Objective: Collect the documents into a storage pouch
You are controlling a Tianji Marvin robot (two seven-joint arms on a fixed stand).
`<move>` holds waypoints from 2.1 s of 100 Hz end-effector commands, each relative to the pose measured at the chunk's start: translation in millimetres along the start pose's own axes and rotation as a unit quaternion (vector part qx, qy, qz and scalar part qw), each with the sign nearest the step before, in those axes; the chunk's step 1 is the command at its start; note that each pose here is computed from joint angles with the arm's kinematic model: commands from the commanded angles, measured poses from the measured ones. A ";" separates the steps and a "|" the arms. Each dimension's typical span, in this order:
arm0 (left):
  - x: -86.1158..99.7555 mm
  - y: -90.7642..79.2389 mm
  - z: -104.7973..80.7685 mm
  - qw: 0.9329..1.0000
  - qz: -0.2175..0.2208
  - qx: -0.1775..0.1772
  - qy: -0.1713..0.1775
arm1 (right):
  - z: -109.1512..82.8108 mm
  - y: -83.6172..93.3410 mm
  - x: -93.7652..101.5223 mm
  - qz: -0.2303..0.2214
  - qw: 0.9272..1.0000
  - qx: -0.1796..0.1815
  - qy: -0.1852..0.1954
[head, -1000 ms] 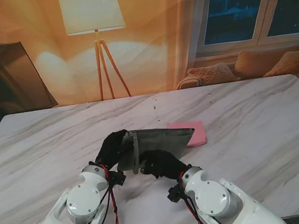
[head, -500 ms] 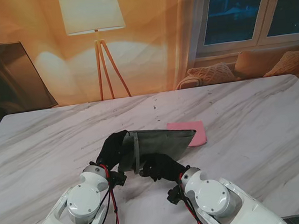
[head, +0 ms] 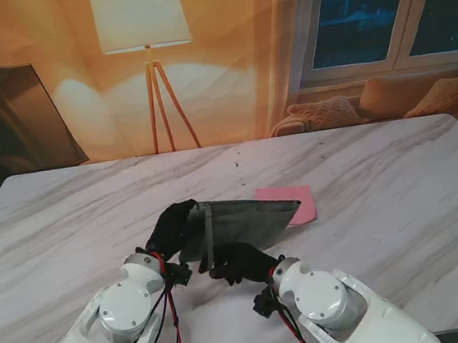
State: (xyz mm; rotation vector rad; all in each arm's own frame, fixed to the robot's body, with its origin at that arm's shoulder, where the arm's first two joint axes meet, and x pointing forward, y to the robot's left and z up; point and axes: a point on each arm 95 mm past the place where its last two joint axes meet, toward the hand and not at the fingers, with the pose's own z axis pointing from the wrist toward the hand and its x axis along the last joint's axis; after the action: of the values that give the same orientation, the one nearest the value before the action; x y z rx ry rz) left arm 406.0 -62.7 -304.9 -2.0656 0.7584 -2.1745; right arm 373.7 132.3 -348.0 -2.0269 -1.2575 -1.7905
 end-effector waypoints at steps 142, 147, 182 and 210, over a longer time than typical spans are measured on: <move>-14.3 -23.8 -22.1 0.996 0.003 -0.084 -0.017 | -24.9 109.1 24.6 -0.117 0.951 -0.287 -0.023; -14.5 -24.0 -22.7 0.996 0.001 -0.090 -0.016 | -24.3 111.8 25.8 -0.116 0.950 -0.289 -0.024; -14.5 -26.4 -25.8 0.994 -0.009 -0.104 -0.011 | -19.3 129.0 28.5 -0.124 0.943 -0.307 -0.035; -12.9 -32.3 -30.5 0.995 -0.011 -0.094 -0.006 | -20.5 138.7 19.7 -0.121 0.936 -0.326 -0.053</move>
State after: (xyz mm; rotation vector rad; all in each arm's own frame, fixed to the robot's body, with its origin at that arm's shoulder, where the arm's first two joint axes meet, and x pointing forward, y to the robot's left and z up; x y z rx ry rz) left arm 390.4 -21.5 -307.1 -2.1853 0.9827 -2.1632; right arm 447.2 46.7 -267.7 -2.3615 -1.0611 -2.5251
